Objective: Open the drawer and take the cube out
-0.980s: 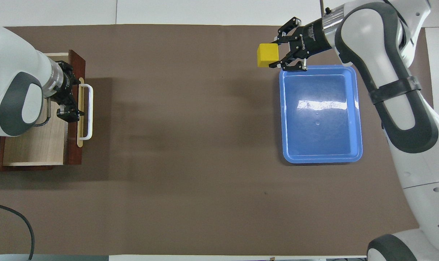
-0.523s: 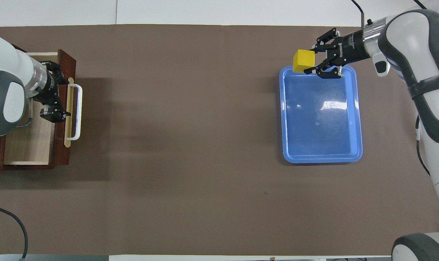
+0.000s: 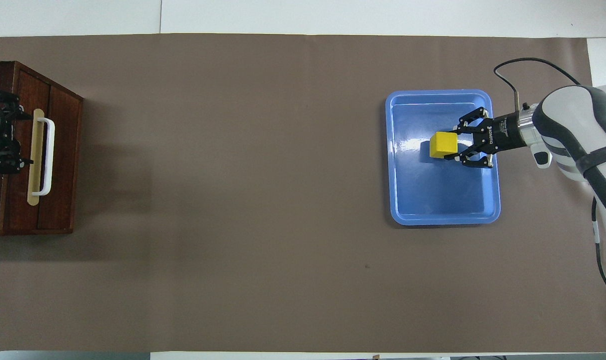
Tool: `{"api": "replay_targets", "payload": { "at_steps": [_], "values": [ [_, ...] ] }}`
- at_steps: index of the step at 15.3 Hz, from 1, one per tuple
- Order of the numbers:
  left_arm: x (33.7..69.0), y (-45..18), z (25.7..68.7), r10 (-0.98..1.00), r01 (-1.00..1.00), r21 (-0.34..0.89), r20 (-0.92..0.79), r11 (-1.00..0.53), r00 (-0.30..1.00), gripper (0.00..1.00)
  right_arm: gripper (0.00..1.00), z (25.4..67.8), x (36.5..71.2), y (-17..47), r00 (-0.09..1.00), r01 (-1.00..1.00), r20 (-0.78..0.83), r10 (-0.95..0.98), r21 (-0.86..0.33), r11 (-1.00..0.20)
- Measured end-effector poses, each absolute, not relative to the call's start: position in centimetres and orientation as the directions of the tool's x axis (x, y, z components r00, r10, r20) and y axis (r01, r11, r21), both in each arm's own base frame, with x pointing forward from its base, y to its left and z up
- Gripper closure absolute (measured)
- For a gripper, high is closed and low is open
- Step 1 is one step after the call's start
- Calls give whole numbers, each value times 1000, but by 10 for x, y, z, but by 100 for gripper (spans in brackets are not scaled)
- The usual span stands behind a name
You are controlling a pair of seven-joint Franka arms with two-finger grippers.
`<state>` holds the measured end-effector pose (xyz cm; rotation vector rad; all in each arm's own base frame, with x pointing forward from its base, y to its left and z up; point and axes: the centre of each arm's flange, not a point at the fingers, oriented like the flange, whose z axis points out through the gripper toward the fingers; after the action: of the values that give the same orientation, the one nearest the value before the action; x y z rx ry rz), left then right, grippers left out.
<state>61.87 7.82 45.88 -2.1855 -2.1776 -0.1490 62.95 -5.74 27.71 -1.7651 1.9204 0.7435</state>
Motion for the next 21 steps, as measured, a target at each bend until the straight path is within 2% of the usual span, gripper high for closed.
{"api": "replay_targets", "payload": {
  "at_steps": [4,9,10,13,17,21],
  "values": [
    [617,78,463,984,990,13,112,-139,137,0,44,266,615,-57,-51,-997,-637,-770,77,3],
    [589,55,533,878,883,-13,93,-470,469,0,44,266,610,-55,-48,-998,-637,-770,70,4],
    [579,49,546,842,844,-19,63,-536,536,0,39,266,610,-53,-46,-998,-637,-770,70,2],
    [552,25,572,676,675,-30,-19,-737,737,0,10,267,611,-49,-39,-998,-637,-770,67,-5],
    [534,-18,583,349,348,-36,-74,-937,934,0,0,294,615,-37,6,-999,-635,-773,22,-25],
    [531,-19,584,136,135,-21,-93,-991,986,0,0,360,615,-14,115,-993,-606,-787,-75,-88]
  ]
}}
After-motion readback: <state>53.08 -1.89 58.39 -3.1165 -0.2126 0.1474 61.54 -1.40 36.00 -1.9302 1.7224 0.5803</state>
